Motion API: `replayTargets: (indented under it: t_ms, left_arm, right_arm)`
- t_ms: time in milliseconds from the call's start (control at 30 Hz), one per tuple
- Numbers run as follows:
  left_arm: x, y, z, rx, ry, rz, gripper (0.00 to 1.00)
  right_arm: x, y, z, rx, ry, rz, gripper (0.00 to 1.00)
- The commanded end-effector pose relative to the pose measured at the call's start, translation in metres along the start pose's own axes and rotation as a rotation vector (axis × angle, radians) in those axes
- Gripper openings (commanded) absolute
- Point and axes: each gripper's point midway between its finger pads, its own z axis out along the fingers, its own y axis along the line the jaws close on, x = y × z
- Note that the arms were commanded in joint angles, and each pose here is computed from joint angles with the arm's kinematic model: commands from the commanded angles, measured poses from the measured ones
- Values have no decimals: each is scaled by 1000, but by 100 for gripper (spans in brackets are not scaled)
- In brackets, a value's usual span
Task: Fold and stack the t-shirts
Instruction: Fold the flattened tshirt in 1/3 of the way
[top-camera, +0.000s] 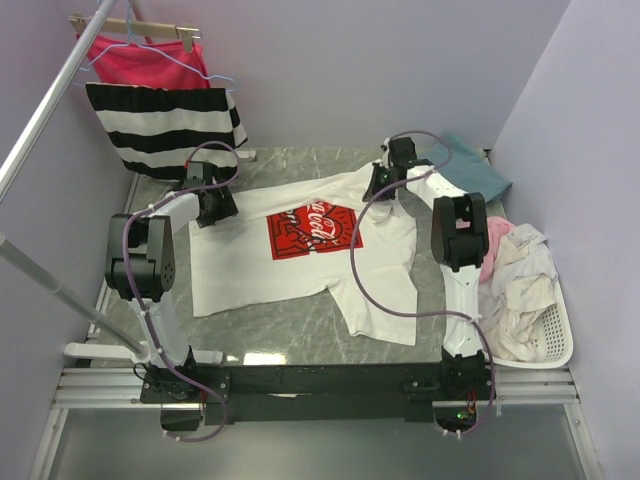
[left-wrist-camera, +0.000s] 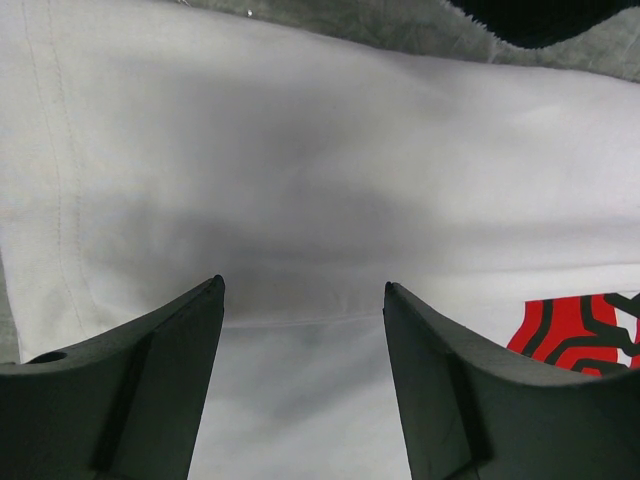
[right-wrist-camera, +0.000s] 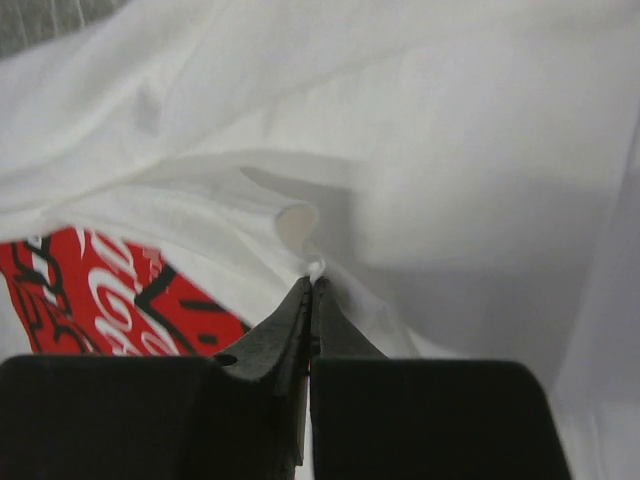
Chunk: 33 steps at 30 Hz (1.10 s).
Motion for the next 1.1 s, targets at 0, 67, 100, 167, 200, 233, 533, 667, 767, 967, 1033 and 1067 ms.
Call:
replayTargets:
  t_ms: [0, 67, 100, 167, 200, 233, 533, 667, 767, 967, 1033, 1067]
  left_arm:
    - [-13, -8, -3, 18, -30, 5, 70]
    - [-12, -8, -2, 21, -29, 5, 70]
    - [-12, -8, -2, 20, -28, 5, 70]
    - [-10, -8, -1, 21, -22, 5, 70]
    - [-10, -8, -1, 21, -22, 5, 70]
    - [-11, -8, -1, 22, -24, 5, 70]
    - [-6, -6, 5, 11, -3, 10, 70]
    - [-4, -5, 7, 6, 6, 11, 71]
    - [-6, -4, 6, -2, 1, 14, 71]
    - [-19, 7, -9, -67, -62, 12, 72]
    - [-22, 15, -15, -97, -98, 0, 75]
    - [-26, 15, -21, -95, -117, -6, 77]
  right_arm:
    - [-14, 53, -59, -86, -98, -142, 0]
    - [4, 54, -69, -78, -69, -163, 0]
    - [24, 52, -66, -66, -30, -169, 0]
    - [34, 53, -76, -40, -25, -192, 0]
    - [53, 51, -72, -32, 14, -201, 0]
    - [57, 51, -77, -22, 15, -205, 0]
    - [122, 19, -85, 107, 146, -153, 5]
    - [107, -10, -107, 322, 59, -109, 42]
    - [82, -16, -125, 414, -50, -84, 52]
    - [31, 14, -137, 270, -228, -25, 63]
    - [16, 22, -121, 180, -197, -13, 64]
    - [13, 25, -112, 142, -168, -14, 63]
